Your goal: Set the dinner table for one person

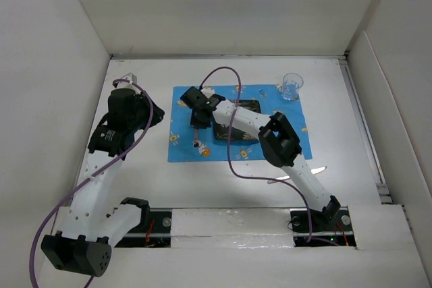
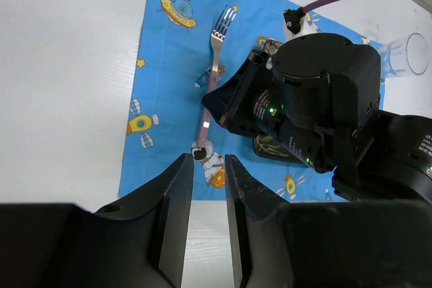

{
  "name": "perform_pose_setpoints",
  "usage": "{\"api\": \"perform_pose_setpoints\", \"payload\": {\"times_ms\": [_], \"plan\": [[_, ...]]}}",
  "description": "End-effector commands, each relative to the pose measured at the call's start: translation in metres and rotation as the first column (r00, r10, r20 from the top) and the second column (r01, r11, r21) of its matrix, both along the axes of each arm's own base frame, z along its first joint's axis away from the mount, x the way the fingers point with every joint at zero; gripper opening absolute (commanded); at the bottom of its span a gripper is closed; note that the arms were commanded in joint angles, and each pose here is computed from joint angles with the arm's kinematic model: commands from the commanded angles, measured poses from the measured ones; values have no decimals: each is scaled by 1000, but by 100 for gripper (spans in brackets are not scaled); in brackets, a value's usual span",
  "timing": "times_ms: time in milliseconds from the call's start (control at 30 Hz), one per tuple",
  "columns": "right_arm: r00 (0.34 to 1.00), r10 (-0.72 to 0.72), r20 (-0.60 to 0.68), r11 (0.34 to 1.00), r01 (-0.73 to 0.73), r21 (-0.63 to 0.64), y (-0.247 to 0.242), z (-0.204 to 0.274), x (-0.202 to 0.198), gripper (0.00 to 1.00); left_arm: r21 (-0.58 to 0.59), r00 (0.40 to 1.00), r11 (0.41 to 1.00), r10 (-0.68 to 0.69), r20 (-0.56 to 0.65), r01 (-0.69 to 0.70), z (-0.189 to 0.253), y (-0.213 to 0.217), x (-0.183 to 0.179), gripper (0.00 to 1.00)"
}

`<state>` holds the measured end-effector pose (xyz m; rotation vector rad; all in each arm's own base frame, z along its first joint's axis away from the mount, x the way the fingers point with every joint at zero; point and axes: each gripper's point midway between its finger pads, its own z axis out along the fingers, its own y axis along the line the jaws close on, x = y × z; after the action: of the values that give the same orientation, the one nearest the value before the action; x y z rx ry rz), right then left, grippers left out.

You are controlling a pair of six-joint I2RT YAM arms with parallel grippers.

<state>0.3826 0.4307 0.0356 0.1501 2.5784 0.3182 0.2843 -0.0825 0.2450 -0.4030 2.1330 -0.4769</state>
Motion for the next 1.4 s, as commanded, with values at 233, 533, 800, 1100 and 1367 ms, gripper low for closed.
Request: {"api": "perform_pose_setpoints", "payload": {"times_ms": [233,533,800,1100,1367], "plan": [[997,40,69,998,-43,54,11,41,13,41,-9,998,1000,-5,63,6,14,-2,4,22],[980,83,183,985,-109,137,-9,138,6,41,-19,997,999,-39,60,40,13,-8,6,21],[947,-260,191,926,188,328,-170,161,-83,0,-64,962,960,-270,37,272,-14,-49,-16,0],[782,-613,-117,760,623,183,-301,50,-192,30,-58,928,926,-373,0,372,-41,-65,-32,17],[664,-715,-220,674,738,33,-342,18,-200,50,-79,916,913,-402,-10,400,-49,-67,-44,46]]}}
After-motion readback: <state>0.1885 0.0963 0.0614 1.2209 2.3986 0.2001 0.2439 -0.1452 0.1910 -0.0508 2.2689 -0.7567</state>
